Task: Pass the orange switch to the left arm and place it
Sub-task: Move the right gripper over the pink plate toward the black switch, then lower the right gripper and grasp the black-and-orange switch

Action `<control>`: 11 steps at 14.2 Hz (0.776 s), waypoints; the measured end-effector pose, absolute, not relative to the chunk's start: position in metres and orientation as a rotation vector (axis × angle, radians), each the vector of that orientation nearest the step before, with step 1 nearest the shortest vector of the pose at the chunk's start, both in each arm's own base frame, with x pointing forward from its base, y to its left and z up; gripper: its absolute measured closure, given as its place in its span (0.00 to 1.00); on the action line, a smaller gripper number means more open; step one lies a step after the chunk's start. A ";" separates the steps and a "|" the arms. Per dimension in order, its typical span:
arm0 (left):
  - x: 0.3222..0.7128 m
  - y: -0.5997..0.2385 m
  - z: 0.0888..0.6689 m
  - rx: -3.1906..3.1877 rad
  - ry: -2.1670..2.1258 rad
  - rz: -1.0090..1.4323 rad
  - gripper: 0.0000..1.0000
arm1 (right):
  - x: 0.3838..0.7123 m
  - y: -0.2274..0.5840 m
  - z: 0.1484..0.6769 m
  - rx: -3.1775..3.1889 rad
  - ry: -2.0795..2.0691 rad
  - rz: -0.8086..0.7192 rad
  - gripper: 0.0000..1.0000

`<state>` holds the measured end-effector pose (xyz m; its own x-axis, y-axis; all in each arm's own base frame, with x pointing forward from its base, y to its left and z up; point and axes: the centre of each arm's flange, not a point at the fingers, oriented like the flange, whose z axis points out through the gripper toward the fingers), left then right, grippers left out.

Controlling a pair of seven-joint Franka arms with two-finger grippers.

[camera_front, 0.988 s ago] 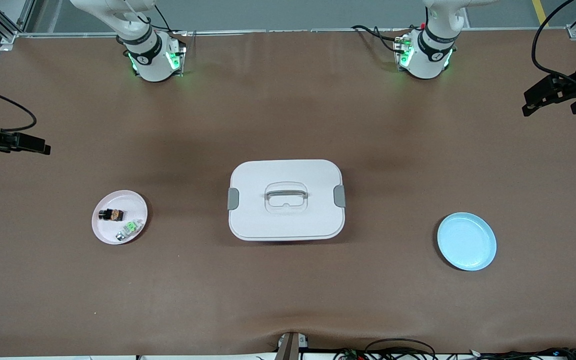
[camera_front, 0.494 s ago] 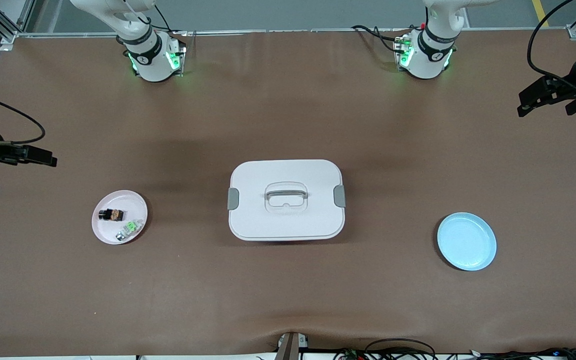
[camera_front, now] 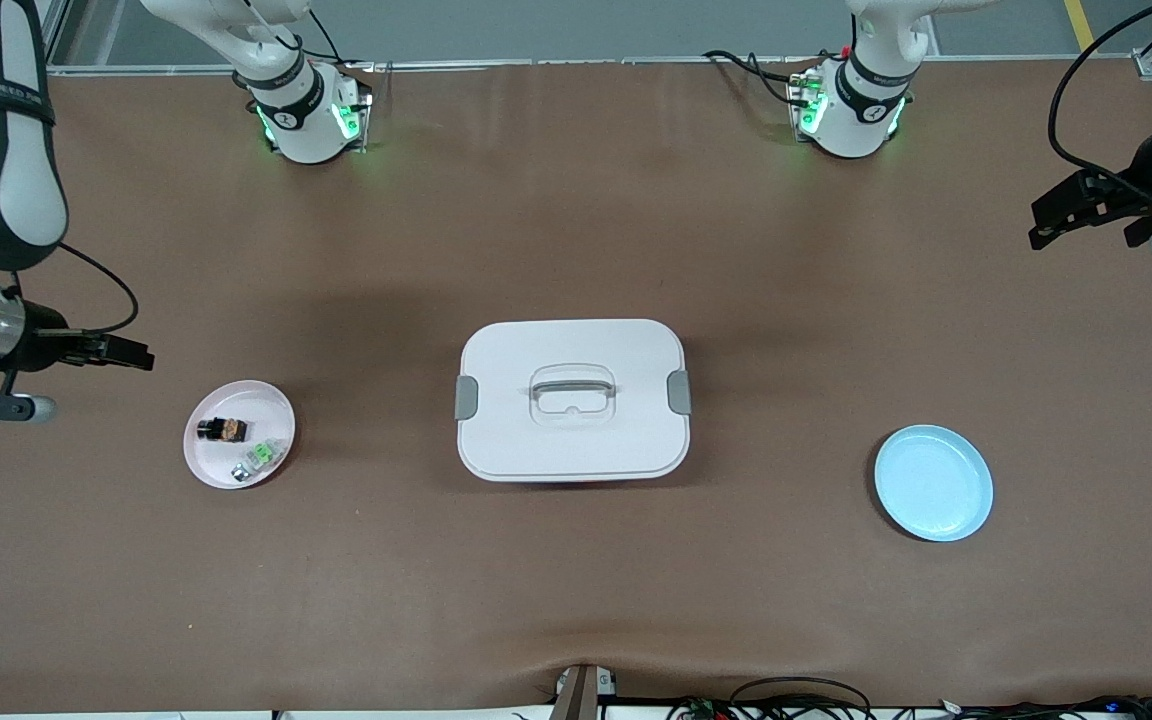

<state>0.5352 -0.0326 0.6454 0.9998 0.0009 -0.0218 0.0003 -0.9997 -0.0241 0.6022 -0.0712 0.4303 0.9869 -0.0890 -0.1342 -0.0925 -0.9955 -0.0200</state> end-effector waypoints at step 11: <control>0.535 -0.032 0.645 -3.117 -0.003 0.038 0.00 | 0.609 -0.076 0.323 -3.115 0.173 0.126 0.00</control>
<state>0.5351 -0.0320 0.6447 0.9997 0.0020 -0.0242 0.0015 -0.9997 -0.0242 0.6092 -0.0760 0.3231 0.9906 -0.1096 -0.0817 -0.1111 -0.9937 -0.0151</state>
